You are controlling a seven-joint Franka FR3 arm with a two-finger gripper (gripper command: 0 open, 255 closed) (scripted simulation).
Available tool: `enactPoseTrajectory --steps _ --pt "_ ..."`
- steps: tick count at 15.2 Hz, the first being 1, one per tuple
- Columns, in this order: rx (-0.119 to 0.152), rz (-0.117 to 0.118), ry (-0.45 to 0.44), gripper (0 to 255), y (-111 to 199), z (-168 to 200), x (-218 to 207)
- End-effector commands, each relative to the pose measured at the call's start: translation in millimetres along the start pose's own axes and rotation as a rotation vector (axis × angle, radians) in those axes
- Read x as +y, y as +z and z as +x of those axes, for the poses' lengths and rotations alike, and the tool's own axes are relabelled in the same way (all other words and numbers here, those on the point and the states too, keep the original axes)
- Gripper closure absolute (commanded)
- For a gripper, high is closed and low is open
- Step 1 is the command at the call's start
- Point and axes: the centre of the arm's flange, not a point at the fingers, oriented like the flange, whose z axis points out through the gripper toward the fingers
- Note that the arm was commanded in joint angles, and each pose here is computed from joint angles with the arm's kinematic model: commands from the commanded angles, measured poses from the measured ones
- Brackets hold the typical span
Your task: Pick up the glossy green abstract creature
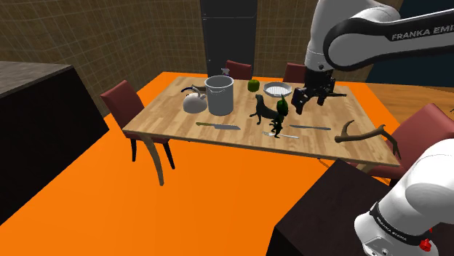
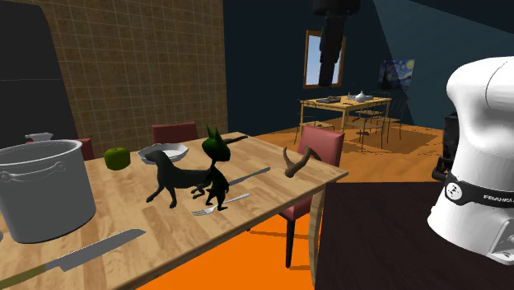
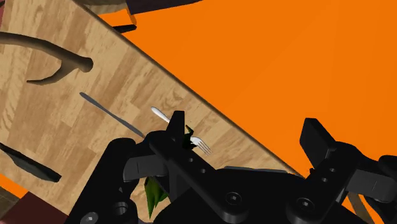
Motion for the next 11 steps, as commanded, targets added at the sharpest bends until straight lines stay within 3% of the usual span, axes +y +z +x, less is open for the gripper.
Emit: enactPoseTrajectory --steps 1,11 --pt "0.028 -0.011 0.037 0 24 8 -1" --pt "0.151 -0.073 0.219 0 130 71 -1"
